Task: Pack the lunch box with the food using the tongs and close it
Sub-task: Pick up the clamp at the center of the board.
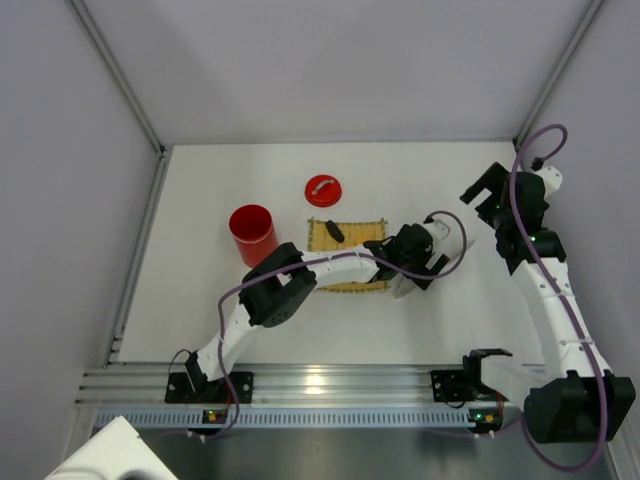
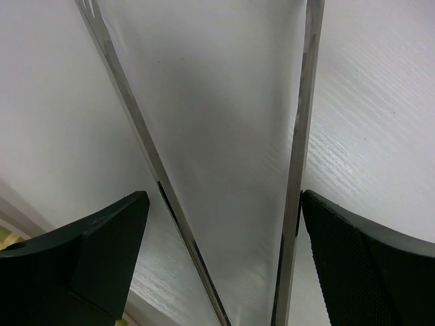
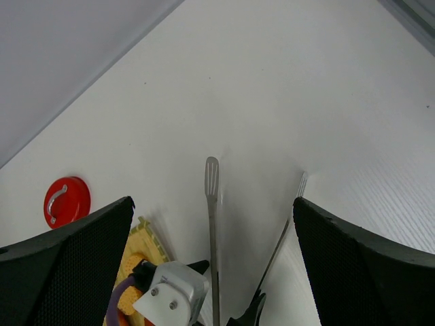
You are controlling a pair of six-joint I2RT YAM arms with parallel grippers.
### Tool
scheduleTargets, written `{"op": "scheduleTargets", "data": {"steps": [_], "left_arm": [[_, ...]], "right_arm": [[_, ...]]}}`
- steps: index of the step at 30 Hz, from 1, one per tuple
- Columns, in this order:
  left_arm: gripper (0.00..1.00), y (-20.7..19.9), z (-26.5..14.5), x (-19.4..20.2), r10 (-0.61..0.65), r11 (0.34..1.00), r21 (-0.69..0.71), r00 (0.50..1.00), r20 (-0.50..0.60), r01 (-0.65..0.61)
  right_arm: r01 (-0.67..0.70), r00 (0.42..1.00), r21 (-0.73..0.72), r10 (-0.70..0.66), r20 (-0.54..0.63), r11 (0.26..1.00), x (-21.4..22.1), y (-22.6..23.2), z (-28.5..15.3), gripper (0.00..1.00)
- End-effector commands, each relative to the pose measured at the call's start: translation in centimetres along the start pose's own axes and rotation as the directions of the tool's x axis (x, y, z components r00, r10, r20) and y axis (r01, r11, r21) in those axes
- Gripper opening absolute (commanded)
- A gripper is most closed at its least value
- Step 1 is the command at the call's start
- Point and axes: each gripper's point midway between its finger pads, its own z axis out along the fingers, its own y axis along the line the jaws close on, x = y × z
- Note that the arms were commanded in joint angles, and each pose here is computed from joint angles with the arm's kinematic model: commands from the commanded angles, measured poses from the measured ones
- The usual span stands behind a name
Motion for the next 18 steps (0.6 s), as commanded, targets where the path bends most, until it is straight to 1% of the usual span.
{"op": "scheduleTargets", "data": {"steps": [1,6,10,15,18], "left_arm": [[0.99,-0.7,0.5,-2.4,0.008,1.0,-0.013,0.996,0.089,-0.006],[0.99,-1.3,0.9,-1.6,0.028,0.999,-0.03,0.996,0.081,-0.025],[0.99,-1.0,1.0,-0.5,0.007,0.998,-0.059,0.998,0.065,-0.004],[0.92,-0.9,1.5,1.3,-0.011,0.998,-0.062,0.999,0.036,0.013],[0.9,-0.9,1.7,1.6,-0.005,0.997,-0.077,0.999,0.034,0.008]], "right_arm": [[0.002,0.999,-0.012,-0.002,0.053,1.0,-1.9,0.5,-1.4,1.0],[0.004,0.999,-0.007,-0.003,0.054,1.0,-1.8,0.3,-1.4,1.0],[0.004,0.999,-0.008,-0.004,0.047,1.0,-1.3,0.2,-1.3,0.99],[0.002,0.999,-0.011,-0.001,0.05,1.0,-1.2,0.1,-1.2,1.0],[0.001,0.999,-0.012,-0.001,0.051,1.0,-1.3,0.1,-1.2,1.0]]}}
